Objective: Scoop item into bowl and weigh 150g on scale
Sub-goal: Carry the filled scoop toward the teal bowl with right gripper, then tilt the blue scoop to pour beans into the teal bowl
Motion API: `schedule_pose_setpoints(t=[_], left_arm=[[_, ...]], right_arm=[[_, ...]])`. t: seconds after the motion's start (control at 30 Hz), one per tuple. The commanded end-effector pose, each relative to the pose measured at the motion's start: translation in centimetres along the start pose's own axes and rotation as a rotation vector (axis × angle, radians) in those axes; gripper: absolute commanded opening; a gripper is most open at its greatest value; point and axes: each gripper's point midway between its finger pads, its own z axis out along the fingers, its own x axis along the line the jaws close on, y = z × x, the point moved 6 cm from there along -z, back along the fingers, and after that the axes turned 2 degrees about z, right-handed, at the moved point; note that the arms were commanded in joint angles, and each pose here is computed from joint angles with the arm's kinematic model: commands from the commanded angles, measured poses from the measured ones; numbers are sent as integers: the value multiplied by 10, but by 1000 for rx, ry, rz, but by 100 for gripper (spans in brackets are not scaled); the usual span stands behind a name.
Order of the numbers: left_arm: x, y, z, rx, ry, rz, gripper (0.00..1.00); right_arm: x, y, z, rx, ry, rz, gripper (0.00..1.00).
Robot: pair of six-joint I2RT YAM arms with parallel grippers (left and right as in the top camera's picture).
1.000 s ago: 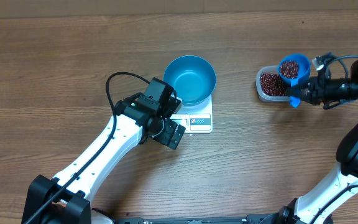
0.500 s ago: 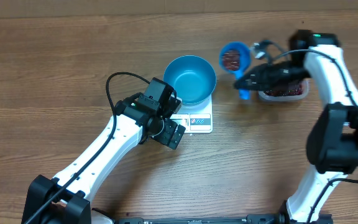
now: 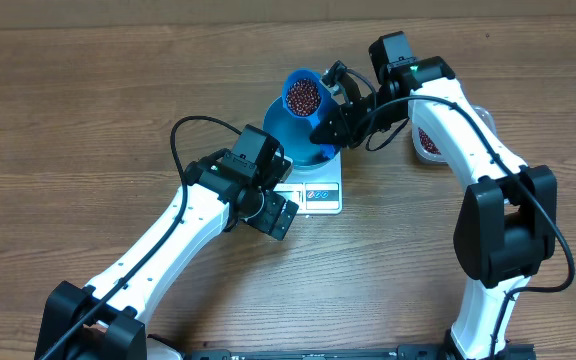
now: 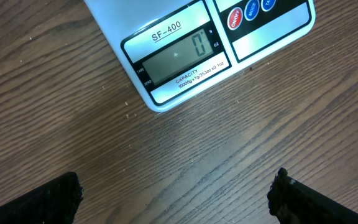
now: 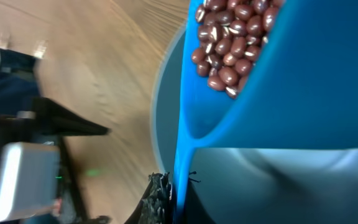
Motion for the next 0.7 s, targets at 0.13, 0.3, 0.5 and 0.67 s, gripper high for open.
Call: schedule_pose_setpoints(t=[0.13, 0.3, 0.5, 0.67], left_arm=[[1, 2, -6, -23, 5, 17, 100], [1, 2, -6, -23, 5, 17, 100], [1, 2, -6, -23, 6, 17, 100], [1, 2, -6, -23, 5, 17, 100]], right_arm=[[-14, 2, 6, 71, -310, -58, 4], [-8, 2, 11, 104, -365, -115, 4], [-3, 11, 3, 110, -436, -161, 4], [-1, 17, -6, 107, -478, -172, 4]])
